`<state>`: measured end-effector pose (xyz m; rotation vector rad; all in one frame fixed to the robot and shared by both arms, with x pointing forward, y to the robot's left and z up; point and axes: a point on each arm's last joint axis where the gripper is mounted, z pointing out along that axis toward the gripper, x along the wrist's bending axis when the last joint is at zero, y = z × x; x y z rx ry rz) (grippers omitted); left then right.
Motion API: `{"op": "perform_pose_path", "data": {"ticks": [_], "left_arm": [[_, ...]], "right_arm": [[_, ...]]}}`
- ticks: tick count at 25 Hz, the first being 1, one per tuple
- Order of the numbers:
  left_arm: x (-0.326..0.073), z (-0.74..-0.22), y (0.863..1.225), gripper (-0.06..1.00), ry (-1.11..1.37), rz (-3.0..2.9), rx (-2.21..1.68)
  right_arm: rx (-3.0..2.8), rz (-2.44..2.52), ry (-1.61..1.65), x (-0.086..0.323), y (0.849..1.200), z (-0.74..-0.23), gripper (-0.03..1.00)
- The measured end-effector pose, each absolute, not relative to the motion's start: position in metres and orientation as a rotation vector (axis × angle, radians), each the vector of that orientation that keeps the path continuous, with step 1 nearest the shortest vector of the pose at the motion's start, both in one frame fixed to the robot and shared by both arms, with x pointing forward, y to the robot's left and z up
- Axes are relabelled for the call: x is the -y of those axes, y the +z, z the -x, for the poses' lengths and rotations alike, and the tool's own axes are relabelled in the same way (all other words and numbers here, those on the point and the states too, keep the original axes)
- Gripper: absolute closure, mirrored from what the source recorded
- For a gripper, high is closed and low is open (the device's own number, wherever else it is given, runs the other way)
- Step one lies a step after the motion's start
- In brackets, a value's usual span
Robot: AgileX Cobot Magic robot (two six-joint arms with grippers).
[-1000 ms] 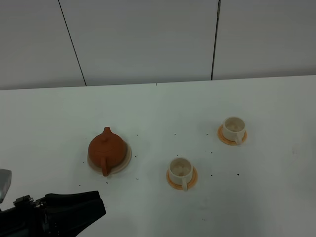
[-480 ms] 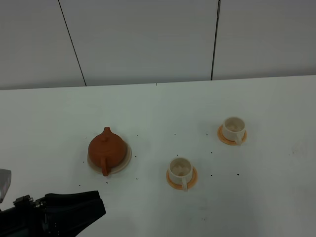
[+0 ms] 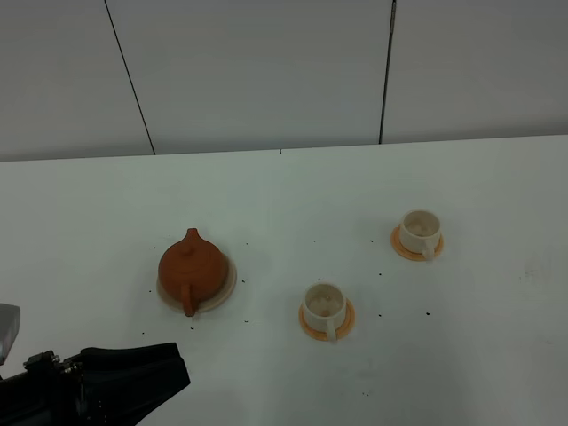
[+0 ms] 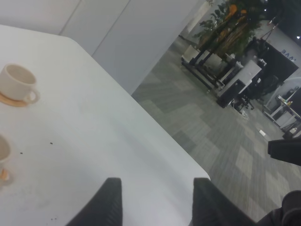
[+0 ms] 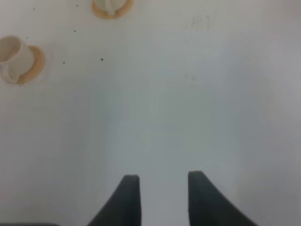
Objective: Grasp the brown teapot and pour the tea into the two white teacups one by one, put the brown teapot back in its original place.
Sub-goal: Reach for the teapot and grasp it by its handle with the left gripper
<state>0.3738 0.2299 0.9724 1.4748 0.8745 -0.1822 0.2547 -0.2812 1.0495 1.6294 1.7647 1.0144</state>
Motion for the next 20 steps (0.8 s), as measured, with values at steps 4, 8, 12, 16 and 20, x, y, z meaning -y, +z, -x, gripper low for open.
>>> {"op": "perform_pose_path", "data": {"ticks": [4, 8, 12, 16, 20], "left_arm": [[-0.23, -0.374, 0.972, 0.53, -0.164, -1.485, -0.856], [-0.23, -0.374, 0.972, 0.53, -0.149, -1.493, -0.841], [-0.23, -0.374, 0.972, 0.53, -0.145, -1.495, -0.837], [-0.23, -0.374, 0.972, 0.53, -0.129, -1.504, -0.82], [-0.23, -0.374, 0.972, 0.53, -0.126, -1.505, -0.817]], "right_arm": [[-1.762, -1.627, 1.025, 0.281, 1.05, -0.254, 0.72], [-1.731, -1.587, 1.059, 0.28, 1.05, -0.246, 0.72], [-1.677, -1.519, 1.118, 0.279, 1.05, -0.233, 0.72], [-1.677, -1.516, 1.129, 0.278, 1.05, -0.233, 0.72], [-1.68, -1.511, 1.126, 0.278, 1.05, -0.233, 0.72]]}}
